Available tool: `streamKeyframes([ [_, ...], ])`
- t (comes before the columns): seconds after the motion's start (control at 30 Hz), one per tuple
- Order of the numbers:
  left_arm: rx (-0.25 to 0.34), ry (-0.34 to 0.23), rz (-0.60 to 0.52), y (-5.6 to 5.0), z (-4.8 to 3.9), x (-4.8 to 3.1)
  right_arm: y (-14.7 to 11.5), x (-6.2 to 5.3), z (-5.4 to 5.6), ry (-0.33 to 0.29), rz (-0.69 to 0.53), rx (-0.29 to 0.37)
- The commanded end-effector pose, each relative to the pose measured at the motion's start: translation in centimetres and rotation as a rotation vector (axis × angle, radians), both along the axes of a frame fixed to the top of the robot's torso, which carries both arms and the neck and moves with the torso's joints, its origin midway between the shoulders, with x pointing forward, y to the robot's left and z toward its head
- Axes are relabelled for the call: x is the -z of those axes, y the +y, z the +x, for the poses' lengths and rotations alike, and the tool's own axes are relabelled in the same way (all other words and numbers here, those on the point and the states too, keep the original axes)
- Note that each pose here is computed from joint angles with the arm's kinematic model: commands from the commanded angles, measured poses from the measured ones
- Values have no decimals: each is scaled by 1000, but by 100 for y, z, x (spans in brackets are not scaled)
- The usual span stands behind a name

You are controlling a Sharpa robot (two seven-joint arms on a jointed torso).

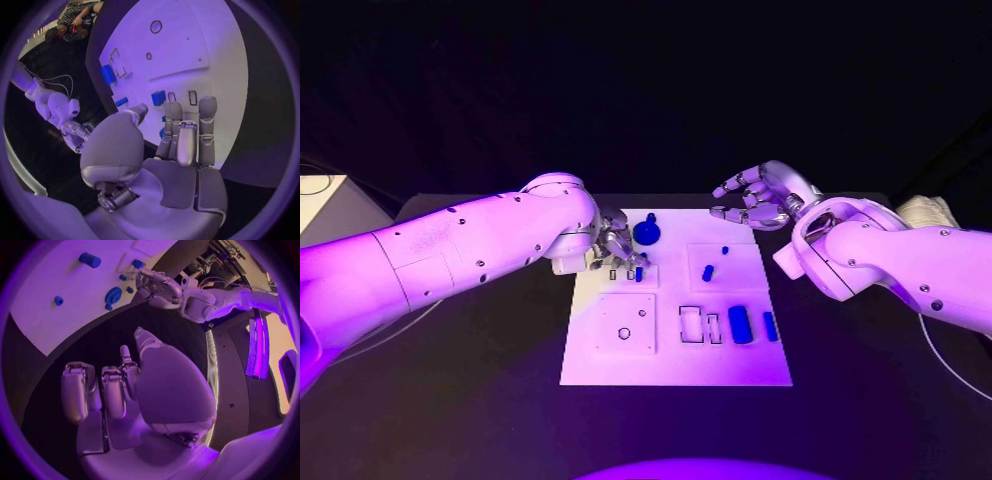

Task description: Assemble the parts on the task board

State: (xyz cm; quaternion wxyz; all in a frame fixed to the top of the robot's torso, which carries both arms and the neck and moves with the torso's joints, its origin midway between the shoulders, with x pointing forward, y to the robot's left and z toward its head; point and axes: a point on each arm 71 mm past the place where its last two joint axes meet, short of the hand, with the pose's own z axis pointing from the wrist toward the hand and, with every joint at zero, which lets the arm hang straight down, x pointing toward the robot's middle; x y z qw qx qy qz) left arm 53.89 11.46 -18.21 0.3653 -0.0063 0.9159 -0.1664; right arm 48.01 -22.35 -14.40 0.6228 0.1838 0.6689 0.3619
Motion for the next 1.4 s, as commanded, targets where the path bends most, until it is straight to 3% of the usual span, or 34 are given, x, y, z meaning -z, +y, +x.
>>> streamKeyframes([
  [0.03,18,21,15,-23,-7,17,11,10,2,15,-8,-11],
  [1.4,15,75,-11,-118,2,100,27,28,16,32,-23,-18],
])
